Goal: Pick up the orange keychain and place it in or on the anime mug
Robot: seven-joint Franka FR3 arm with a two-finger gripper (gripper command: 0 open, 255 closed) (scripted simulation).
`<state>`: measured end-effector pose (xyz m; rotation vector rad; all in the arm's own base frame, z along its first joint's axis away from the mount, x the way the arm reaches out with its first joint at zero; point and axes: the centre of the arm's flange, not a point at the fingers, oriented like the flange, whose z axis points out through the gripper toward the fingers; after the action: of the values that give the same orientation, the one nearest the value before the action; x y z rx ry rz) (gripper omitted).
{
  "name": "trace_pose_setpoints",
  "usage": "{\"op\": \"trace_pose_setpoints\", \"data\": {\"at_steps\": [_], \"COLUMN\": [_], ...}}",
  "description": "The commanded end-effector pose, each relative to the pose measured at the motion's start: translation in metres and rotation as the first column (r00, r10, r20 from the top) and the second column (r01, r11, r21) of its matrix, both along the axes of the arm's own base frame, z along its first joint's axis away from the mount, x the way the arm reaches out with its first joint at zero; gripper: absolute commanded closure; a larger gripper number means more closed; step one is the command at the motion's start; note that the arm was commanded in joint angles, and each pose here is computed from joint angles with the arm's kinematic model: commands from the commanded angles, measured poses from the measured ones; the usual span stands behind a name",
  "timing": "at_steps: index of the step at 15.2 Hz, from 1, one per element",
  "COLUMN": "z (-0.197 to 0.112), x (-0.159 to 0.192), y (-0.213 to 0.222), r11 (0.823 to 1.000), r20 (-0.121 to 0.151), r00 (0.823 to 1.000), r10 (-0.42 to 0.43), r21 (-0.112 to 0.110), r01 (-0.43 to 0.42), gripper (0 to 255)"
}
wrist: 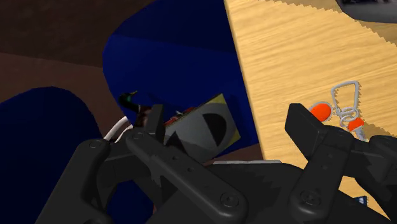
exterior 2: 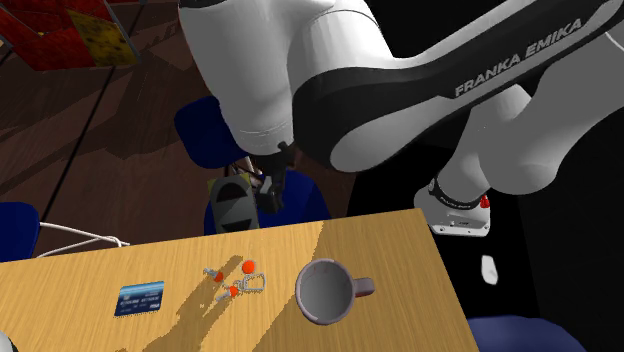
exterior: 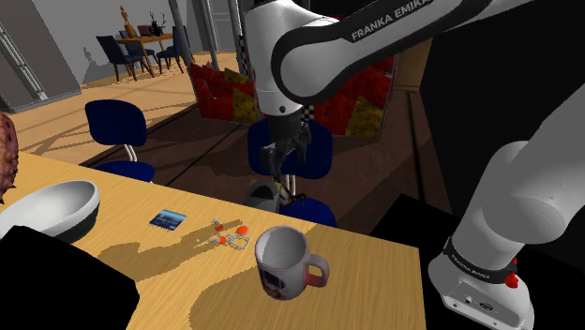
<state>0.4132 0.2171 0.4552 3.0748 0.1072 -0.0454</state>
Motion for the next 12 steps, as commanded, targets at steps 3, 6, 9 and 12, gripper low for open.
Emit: {"op": "trace_pose_setpoints", "data": {"at_steps": [3, 6, 9, 12], "z": [-0.019, -0.035, -0.05, -0.064], "x": [0.02, 0.038, 0.056, 0.074], "y": [0.038, 0.068, 0.098, 0.128], "r11": [1.0, 1.0, 0.999, 0.999], "r20": [0.006, 0.01, 0.015, 0.019], "r00": [1.0, 1.0, 1.0, 0.999], "r10": [-0.01, -0.017, -0.024, -0.031], "r21": [0.014, 0.025, 0.035, 0.045], "r01": [0.01, 0.017, 0.023, 0.03], "gripper": [0, 0, 0, 0]}}
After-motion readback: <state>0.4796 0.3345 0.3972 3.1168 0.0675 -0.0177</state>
